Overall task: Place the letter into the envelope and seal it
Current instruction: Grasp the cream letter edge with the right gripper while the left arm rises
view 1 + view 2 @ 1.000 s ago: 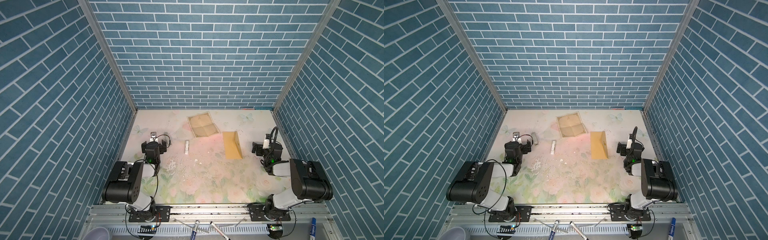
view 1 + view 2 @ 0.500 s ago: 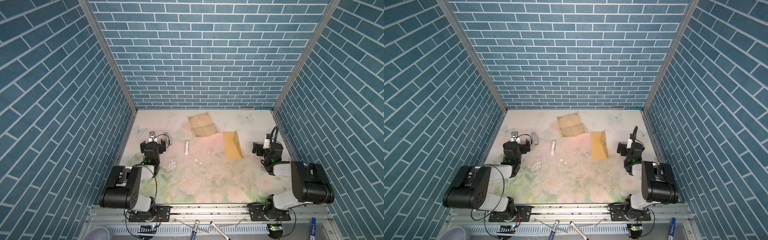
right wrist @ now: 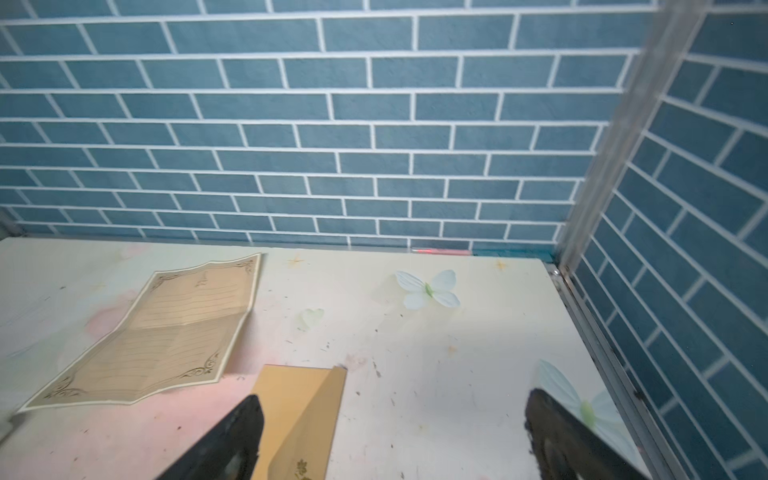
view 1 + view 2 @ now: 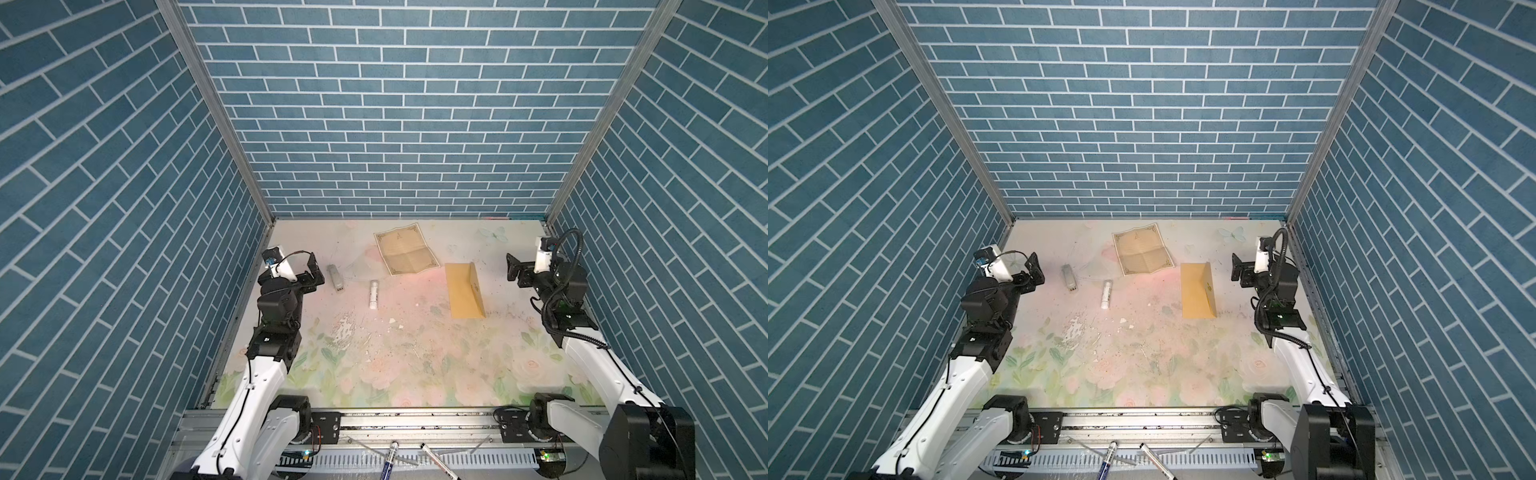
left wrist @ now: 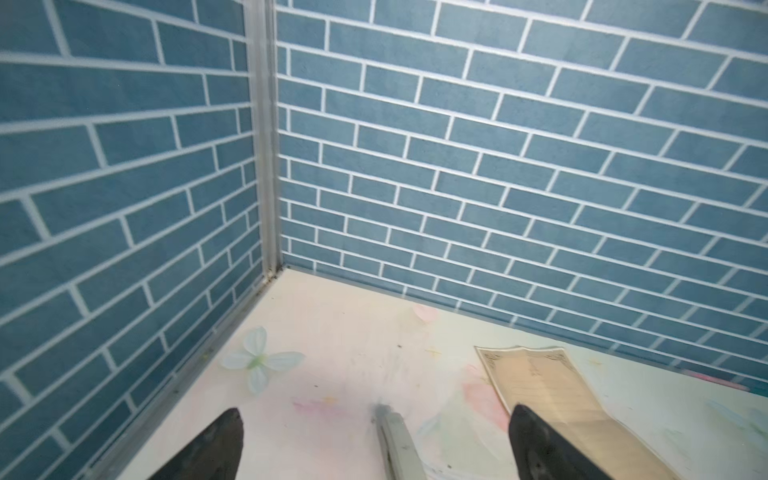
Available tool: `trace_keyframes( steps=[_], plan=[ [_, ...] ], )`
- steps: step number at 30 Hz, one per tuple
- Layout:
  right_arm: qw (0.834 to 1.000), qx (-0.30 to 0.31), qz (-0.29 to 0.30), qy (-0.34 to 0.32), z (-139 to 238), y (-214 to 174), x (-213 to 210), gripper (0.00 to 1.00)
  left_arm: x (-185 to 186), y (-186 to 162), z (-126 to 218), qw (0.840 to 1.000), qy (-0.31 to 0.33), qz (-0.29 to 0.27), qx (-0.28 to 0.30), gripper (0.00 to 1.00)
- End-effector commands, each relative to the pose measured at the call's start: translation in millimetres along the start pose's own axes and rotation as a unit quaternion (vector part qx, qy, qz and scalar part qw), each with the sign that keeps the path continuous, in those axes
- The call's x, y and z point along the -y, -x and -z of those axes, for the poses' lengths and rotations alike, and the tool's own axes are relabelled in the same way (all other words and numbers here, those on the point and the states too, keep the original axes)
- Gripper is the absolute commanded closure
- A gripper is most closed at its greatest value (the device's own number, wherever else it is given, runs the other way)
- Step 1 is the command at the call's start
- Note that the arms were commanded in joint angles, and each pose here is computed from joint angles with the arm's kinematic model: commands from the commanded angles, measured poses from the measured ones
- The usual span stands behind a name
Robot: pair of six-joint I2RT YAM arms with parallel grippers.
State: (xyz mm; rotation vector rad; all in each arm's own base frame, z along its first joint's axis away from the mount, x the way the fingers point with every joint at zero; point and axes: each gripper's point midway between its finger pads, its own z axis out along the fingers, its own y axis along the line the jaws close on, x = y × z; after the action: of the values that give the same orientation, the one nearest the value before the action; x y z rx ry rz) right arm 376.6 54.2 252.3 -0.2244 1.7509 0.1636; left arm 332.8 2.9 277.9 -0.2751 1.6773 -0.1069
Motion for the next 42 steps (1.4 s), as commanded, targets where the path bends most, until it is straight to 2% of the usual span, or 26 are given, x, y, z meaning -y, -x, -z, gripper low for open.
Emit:
trace_keyframes(
  steps=[1,6,9,17,23,25,31,35,42],
  plan=[
    [0.993,-0.022,0.086,0.071,1,10,-43,0.03,18,-38,8,0.993,-0.051,0.038,-0.105,0.00],
    [0.975,-0.023,0.182,0.127,-7,20,-94,0.03,31,-49,15,0.985,-0.087,0.058,-0.139,0.00],
    [0.958,-0.030,0.241,0.151,-17,15,-122,0.03,36,-55,17,0.981,-0.100,0.071,-0.152,0.01],
    [0.894,-0.058,0.395,0.201,-53,-23,-204,0.01,45,-65,16,0.972,-0.126,0.100,-0.168,0.00],
    [0.841,-0.061,0.496,0.207,-85,-65,-255,0.01,50,-65,17,0.969,-0.139,0.112,-0.169,0.00],
    [0.829,-0.062,0.517,0.205,-94,-78,-267,0.01,50,-64,17,0.969,-0.141,0.113,-0.168,0.00],
    [0.805,-0.064,0.561,0.181,-125,-109,-280,0.01,51,-67,18,0.968,-0.142,0.116,-0.171,0.00],
    [0.796,-0.059,0.582,0.157,-141,-120,-280,0.02,51,-67,18,0.968,-0.143,0.116,-0.169,0.00],
    [0.784,-0.049,0.604,0.132,-160,-131,-282,0.11,51,-67,17,0.968,-0.143,0.117,-0.169,0.00]
  ],
)
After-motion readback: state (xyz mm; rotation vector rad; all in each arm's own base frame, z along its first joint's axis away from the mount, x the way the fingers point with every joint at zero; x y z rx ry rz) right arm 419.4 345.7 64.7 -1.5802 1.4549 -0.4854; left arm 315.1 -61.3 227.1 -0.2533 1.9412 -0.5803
